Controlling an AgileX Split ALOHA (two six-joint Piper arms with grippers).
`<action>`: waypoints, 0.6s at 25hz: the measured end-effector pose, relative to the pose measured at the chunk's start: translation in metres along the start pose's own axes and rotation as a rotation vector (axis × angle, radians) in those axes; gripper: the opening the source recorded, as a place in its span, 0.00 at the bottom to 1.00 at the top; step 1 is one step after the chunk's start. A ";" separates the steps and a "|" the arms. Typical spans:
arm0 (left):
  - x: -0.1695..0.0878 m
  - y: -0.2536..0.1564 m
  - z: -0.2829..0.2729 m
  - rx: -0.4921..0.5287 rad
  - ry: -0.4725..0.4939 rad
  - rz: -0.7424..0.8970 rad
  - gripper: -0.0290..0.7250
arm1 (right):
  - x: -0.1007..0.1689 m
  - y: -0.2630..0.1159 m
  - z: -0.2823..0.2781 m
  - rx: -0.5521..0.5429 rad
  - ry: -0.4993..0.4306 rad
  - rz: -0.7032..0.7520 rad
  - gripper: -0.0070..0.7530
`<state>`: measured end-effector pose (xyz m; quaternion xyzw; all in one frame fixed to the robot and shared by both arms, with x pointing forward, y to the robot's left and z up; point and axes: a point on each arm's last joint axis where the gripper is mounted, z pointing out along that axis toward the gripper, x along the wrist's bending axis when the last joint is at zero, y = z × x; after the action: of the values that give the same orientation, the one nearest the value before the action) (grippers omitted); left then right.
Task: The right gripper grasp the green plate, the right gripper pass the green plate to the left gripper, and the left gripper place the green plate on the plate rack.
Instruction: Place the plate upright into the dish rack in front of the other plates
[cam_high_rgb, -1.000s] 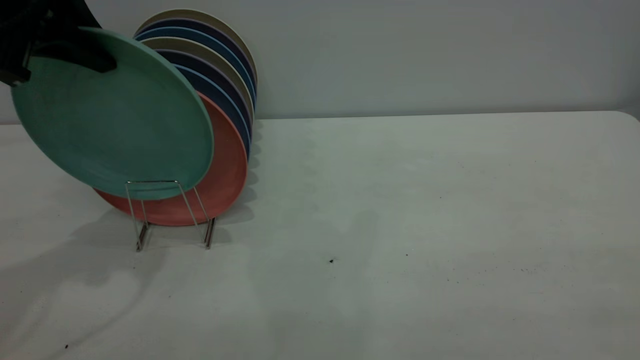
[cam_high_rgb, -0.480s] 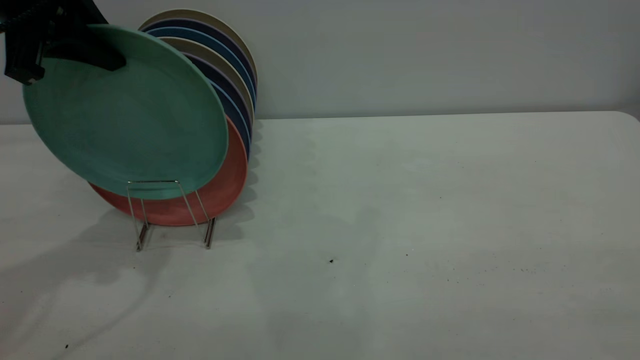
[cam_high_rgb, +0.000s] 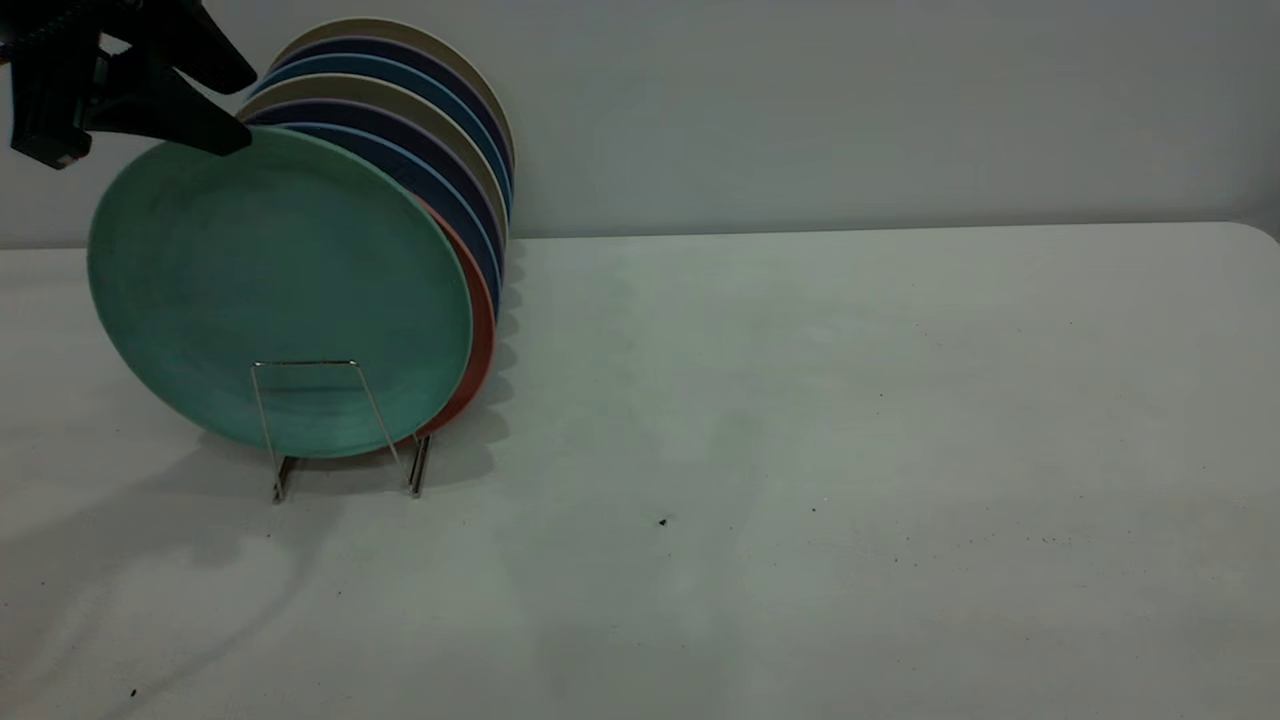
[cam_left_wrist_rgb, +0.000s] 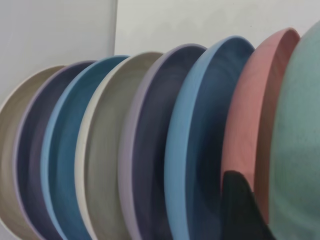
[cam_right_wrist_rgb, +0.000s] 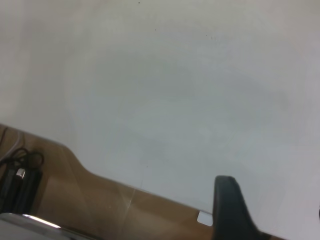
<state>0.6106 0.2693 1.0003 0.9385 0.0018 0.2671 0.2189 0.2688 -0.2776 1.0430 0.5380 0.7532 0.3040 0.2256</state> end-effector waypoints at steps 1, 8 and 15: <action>0.000 0.000 0.000 0.000 0.000 -0.009 0.60 | 0.000 0.000 0.000 0.000 0.000 0.000 0.59; -0.001 0.001 0.000 -0.007 -0.013 -0.020 0.61 | 0.000 0.000 0.000 0.001 -0.003 -0.001 0.59; -0.003 0.002 0.000 -0.018 -0.035 -0.091 0.62 | -0.001 -0.001 0.000 0.006 -0.015 -0.007 0.59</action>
<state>0.6077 0.2674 0.9995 0.9399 0.0385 0.2406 0.2393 0.2689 -0.2790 1.0427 0.5382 0.7543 0.2969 0.2306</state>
